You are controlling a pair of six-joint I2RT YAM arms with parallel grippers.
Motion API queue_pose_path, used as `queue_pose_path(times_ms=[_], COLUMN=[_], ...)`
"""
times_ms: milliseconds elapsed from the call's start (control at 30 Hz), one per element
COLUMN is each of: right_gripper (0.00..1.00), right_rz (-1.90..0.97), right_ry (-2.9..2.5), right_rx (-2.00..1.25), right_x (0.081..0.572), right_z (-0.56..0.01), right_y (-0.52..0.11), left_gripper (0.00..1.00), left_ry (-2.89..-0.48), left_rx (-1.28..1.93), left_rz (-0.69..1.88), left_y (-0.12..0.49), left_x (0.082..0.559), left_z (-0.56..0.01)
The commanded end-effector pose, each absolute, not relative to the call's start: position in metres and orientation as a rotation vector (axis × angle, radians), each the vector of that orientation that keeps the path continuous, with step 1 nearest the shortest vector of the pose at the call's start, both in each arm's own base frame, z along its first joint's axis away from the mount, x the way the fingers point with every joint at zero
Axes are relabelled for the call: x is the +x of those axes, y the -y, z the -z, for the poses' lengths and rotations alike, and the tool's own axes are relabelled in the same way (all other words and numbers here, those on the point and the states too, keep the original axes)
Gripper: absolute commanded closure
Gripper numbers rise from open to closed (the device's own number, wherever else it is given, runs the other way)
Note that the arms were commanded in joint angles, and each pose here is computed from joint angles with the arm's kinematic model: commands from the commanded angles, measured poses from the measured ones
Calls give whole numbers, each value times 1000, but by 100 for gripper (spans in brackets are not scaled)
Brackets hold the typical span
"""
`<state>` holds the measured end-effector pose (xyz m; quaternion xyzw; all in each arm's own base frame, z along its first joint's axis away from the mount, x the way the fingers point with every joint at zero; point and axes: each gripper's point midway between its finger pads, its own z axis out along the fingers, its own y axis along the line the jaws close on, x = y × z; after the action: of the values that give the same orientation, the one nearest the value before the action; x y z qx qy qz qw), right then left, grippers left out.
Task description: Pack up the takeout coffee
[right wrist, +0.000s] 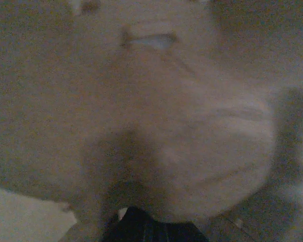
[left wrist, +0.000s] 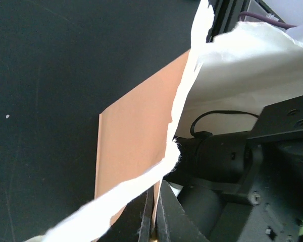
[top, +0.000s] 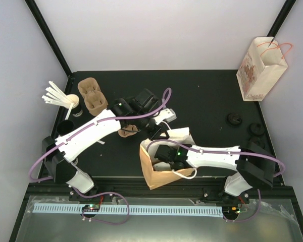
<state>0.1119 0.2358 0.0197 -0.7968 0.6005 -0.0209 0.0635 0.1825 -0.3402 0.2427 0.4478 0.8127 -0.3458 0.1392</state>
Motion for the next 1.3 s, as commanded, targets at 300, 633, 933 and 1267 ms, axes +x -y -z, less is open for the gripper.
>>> queue_pose_path(times_ms=[300,633,933,1267], right_gripper=[94,87,33,22], right_rz=[124,-11,-122,-228], right_ry=[-1684,-1624,-1718,-1795], right_rx=[-2050,-1436,-698,-637], right_x=[143,169,194,189], right_z=[-167,-338,-445,-417], right_y=[-248,-248,-188,-192], left_gripper=[98,98,98,97], left_ry=[-2348,-2406,-2513,-2361], left_rx=[1285,1105,665,253], left_rz=[987,933,898,833], left_y=[343,350,332,292], left_x=[189,223,319,449], left_z=[-249,-253,-256,-292])
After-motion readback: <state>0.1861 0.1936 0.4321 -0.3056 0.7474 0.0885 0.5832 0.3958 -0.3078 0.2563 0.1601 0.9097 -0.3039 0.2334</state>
